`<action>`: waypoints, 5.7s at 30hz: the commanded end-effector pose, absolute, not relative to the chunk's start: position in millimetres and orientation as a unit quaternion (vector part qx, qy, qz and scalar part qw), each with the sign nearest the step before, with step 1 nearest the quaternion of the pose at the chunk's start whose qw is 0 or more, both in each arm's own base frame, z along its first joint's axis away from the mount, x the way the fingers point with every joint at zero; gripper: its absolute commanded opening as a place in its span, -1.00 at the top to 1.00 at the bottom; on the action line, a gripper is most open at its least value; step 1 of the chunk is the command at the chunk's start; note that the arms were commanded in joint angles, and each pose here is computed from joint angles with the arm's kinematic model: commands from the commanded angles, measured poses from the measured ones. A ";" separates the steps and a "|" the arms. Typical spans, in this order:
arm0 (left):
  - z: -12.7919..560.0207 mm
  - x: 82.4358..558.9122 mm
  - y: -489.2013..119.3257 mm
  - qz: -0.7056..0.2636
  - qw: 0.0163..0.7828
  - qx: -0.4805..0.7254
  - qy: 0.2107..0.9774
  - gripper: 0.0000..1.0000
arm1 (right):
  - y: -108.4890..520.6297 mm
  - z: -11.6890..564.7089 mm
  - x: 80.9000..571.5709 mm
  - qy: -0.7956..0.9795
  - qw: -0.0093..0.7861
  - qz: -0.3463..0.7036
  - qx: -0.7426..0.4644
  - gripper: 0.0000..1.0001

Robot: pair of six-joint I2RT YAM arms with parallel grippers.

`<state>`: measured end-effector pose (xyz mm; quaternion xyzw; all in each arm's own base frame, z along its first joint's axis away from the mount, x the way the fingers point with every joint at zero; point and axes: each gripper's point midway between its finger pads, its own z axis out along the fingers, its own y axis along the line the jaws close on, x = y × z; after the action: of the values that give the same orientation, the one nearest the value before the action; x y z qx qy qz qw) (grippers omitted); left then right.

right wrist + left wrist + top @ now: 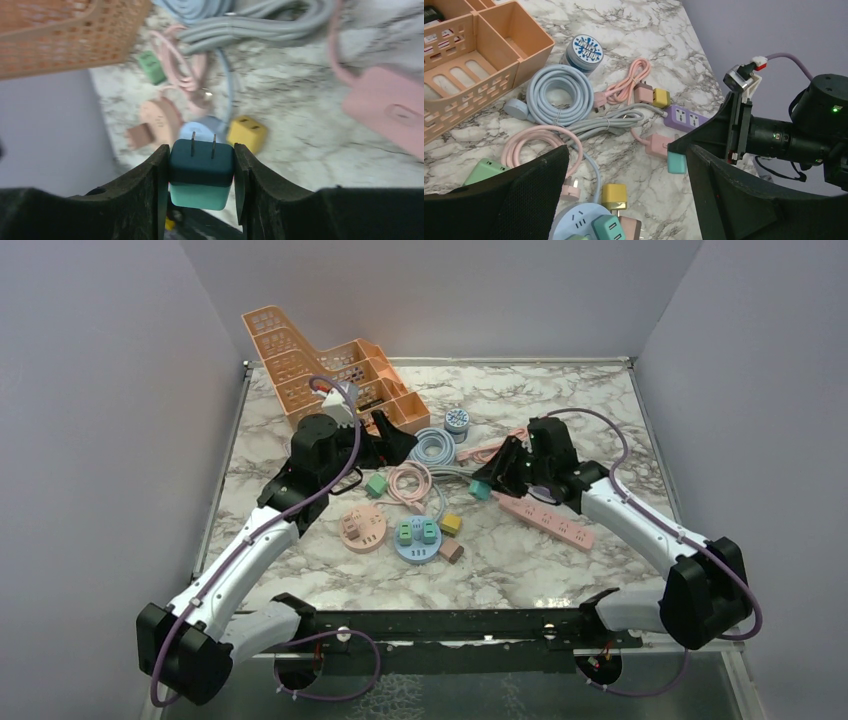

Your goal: Insert the plug

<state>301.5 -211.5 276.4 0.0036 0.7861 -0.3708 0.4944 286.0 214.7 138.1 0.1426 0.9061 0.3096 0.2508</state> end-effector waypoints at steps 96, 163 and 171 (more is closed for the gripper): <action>109.7 253.8 -148.0 -0.067 0.196 -0.208 0.956 1.00 | 200.9 183.8 319.5 0.845 0.302 0.318 0.307 -0.38; -33.6 187.6 -123.5 0.095 0.038 -0.201 0.974 1.00 | 192.0 169.6 323.0 0.851 0.309 0.287 0.313 -0.34; -22.6 201.1 -131.8 0.067 0.067 -0.198 0.976 1.00 | 190.4 169.2 324.9 0.856 0.314 0.277 0.303 -0.34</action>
<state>244.8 -146.1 40.8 -0.2058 0.9663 0.0177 0.1533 317.0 197.9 166.3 0.3087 0.8566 0.2938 0.2909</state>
